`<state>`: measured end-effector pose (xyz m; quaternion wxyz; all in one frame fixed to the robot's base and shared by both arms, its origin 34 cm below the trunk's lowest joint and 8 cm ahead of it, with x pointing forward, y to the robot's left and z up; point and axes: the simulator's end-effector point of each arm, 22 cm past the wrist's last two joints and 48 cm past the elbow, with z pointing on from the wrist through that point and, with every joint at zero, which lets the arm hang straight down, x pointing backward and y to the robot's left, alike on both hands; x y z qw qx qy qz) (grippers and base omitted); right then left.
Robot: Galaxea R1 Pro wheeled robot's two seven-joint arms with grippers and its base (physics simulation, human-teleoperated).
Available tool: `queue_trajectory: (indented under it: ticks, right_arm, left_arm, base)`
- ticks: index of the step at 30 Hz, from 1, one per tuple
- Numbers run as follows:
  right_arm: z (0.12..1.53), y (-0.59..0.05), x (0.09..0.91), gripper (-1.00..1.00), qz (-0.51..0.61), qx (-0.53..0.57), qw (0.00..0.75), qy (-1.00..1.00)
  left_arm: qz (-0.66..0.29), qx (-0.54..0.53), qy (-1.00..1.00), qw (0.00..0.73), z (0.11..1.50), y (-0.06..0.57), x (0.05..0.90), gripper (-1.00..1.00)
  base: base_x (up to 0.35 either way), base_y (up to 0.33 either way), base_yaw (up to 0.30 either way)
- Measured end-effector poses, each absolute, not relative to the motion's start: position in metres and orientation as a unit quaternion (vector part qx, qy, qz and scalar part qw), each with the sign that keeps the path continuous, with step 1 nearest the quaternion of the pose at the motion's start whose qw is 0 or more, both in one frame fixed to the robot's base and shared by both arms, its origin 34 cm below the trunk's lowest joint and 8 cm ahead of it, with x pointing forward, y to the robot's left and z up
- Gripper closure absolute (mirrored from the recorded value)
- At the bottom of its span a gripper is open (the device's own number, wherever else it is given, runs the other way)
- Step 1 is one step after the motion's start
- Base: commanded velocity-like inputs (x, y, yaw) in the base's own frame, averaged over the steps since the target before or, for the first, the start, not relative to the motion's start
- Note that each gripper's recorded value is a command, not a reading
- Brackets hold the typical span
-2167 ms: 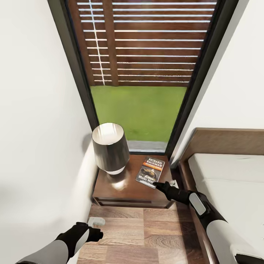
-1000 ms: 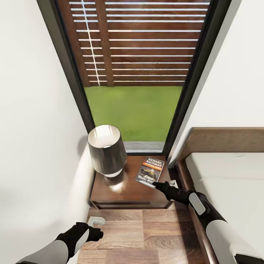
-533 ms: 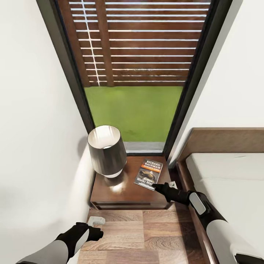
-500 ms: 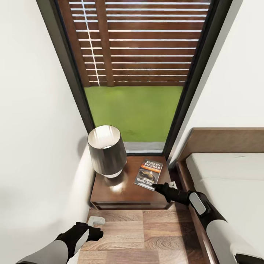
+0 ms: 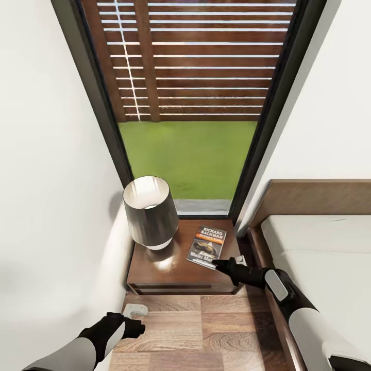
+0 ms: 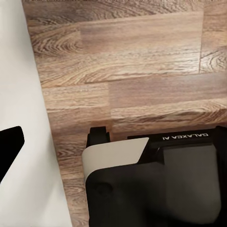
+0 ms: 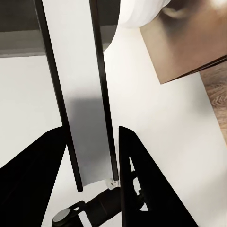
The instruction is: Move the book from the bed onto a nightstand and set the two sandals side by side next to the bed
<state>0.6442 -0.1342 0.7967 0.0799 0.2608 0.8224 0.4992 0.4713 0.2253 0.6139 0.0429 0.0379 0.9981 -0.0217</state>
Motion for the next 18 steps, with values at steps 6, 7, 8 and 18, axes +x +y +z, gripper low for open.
queue_trajectory:
  ticks: [6,7,8,18]
  right_arm:
    - [0.797,-0.133,0.646,1.0,0.498,0.259,0.08,0.824]
    - [0.797,-0.134,0.646,1.0,0.497,0.258,0.08,0.825]
    - [0.797,-0.134,0.648,1.0,0.495,0.258,0.081,0.826]
    - [0.791,-0.139,0.656,1.0,0.464,0.258,0.079,0.844]
  left_arm:
    - [-0.022,0.038,0.998,0.043,0.614,0.225,0.471,-1.0]
    - [-0.022,0.038,0.998,0.043,0.614,0.225,0.471,-1.0]
    - [-0.022,0.038,0.998,0.043,0.614,0.225,0.471,-1.0]
    - [-0.021,0.038,0.998,0.043,0.614,0.226,0.471,-1.0]
  base:
    - [0.0,0.0,0.0]
    - [0.0,0.0,0.0]
    - [0.0,0.0,0.0]
    - [0.0,0.0,0.0]
